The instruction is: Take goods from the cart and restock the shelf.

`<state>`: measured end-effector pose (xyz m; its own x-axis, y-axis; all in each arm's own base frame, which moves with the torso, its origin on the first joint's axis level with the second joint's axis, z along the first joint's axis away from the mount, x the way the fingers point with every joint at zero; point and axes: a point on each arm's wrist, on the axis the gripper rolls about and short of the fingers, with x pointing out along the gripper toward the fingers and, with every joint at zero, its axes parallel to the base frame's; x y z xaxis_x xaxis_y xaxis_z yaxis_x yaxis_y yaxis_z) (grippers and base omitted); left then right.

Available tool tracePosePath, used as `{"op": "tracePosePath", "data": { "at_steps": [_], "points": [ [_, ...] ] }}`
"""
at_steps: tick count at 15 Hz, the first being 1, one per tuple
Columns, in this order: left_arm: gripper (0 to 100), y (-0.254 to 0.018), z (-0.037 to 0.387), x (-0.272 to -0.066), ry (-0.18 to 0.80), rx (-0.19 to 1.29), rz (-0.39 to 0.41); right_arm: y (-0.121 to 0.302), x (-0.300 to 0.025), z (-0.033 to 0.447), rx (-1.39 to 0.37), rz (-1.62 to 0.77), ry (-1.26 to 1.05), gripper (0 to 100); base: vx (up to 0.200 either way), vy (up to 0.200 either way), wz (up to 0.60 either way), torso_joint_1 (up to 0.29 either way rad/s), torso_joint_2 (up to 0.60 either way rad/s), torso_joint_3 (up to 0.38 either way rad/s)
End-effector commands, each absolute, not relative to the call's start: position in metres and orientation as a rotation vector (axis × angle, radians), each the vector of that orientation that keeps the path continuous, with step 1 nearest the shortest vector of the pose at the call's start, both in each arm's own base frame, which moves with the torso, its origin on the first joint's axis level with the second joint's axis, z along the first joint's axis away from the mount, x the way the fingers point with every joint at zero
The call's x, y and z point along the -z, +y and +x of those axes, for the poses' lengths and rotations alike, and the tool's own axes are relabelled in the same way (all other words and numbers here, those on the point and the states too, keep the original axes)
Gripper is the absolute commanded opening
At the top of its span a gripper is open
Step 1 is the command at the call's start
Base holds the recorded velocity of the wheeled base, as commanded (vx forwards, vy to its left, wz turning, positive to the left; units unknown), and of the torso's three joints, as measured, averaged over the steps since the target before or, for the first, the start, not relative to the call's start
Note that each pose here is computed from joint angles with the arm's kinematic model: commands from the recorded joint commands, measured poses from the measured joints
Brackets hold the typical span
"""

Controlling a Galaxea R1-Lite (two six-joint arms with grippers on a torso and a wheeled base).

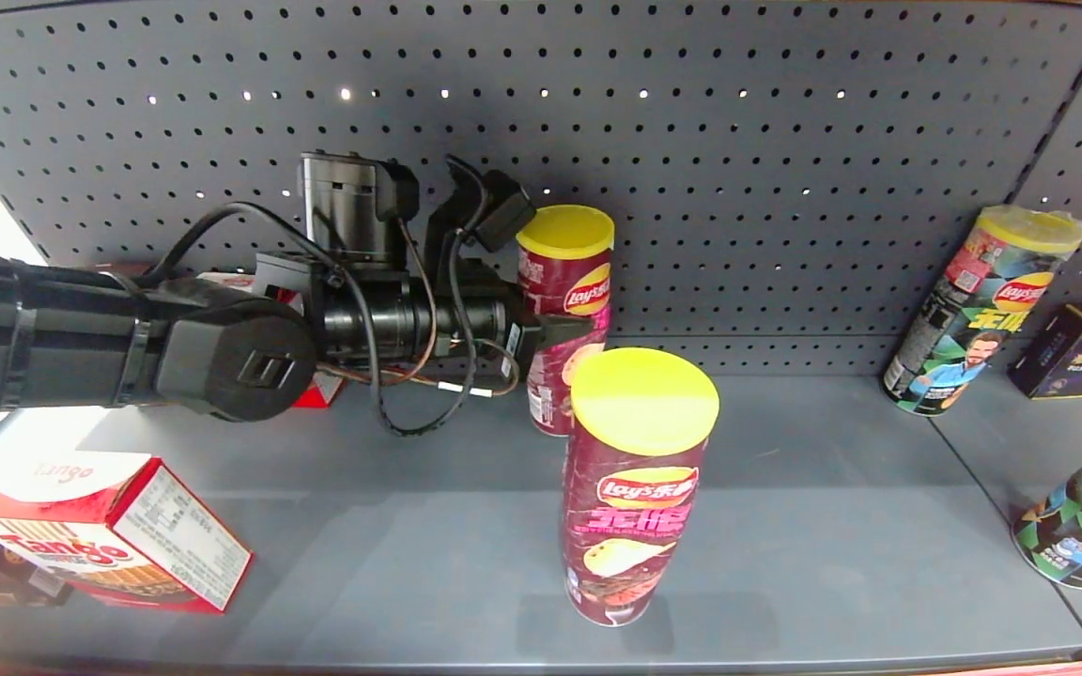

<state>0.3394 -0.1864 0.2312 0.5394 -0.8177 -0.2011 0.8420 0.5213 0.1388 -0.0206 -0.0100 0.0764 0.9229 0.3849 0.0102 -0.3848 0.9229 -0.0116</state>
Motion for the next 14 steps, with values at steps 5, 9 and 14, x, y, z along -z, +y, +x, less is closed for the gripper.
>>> {"op": "tracePosePath", "data": {
  "at_steps": [5, 9, 14],
  "points": [
    [0, -0.197, 0.353, -0.214, 0.111, 1.003, 0.236, -0.01, -0.076, -0.021, -0.396, -0.01, -0.011, 100, 0.0, 0.0, 0.0, 0.0, 0.0, 0.0],
    [100, -0.196, 0.352, -0.215, 0.1, 0.999, 0.255, -0.01, -0.076, -0.021, -0.396, -0.01, -0.011, 100, 0.0, 0.0, 0.0, 0.0, 0.0, 0.0],
    [100, -0.176, 0.32, -0.222, 0.112, 0.988, 0.255, -0.01, -0.076, -0.021, -0.396, -0.01, -0.011, 100, 0.0, 0.0, 0.0, 0.0, 0.0, 0.0]
  ]
}}
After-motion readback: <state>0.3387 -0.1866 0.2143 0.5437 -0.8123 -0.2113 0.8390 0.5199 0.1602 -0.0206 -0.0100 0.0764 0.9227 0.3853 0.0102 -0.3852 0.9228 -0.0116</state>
